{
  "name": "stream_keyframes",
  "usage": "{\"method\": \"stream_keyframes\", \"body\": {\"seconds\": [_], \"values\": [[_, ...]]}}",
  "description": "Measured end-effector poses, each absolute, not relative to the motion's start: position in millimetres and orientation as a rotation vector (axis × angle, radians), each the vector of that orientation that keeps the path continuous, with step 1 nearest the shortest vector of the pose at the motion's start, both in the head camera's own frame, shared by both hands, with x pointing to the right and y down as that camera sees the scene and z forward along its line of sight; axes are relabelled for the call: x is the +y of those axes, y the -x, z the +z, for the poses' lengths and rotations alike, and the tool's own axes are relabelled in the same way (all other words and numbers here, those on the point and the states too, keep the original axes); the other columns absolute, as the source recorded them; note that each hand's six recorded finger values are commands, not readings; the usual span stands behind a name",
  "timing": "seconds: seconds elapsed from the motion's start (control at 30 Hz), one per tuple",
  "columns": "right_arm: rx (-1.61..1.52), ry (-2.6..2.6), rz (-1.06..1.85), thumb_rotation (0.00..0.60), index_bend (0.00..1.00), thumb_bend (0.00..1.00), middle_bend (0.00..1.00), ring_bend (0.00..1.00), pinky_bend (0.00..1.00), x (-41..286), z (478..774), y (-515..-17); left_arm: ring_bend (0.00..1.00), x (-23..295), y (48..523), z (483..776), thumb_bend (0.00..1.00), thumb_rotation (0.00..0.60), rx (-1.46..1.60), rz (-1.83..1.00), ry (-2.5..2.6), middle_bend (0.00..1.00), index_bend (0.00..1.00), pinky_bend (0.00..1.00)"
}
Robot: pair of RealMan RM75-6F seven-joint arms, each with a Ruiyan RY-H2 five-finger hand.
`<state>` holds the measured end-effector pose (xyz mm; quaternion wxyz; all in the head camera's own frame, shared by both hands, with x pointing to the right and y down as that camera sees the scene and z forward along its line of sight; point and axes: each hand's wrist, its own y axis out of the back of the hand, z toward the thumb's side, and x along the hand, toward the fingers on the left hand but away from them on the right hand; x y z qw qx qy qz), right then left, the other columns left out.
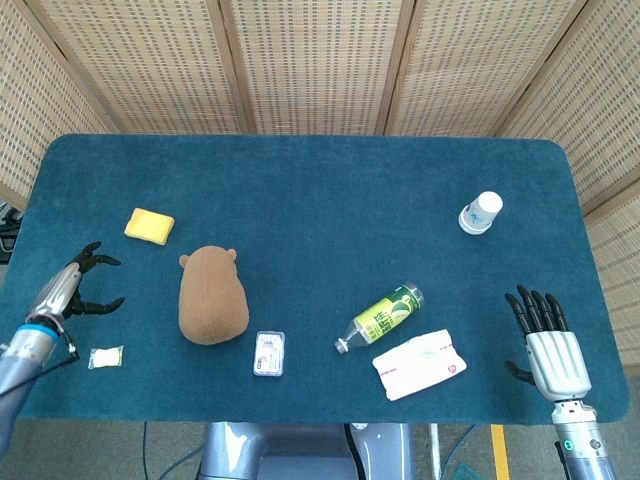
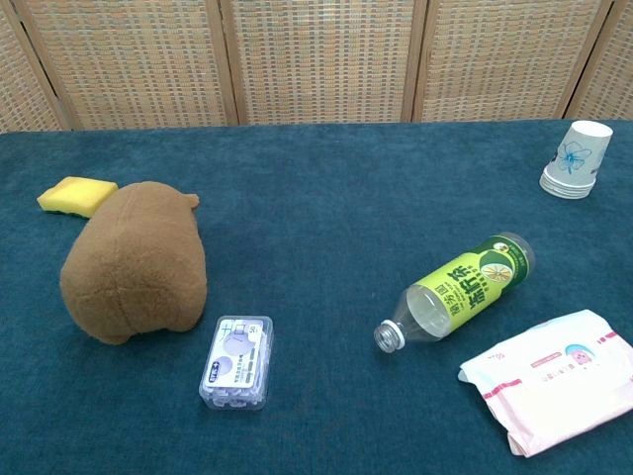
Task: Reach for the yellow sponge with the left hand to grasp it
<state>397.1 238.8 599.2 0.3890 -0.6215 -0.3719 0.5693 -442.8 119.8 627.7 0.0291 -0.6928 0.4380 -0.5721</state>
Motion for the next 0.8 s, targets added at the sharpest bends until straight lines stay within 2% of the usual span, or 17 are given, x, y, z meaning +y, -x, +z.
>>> {"method": "stream_keyframes", "body": {"seconds": [0.1,0.37,0.8], "values": [[-0.940,1.581,1.454,0.600,0.00,0.14,0.00,0.00,0.00,239,602,-397,0.00,98,441,632,0.30,0.600,1.333,-1.820,2.167,0.00,0.40,0.00],[-0.944,1.580,1.464,0.600,0.00,0.14,0.00,0.00,0.00,239,604,-398,0.00,57,431,645,0.37,0.600,1.261,-1.958,2.216,0.00,0.43,0.00],[-1.024,1.592,1.425,0.600,0.00,0.14,0.00,0.00,0.00,234,592,-403,0.00,51,413,674,0.37,0.600,1.087,-2.134,2.213,0.00,0.46,0.00]]}}
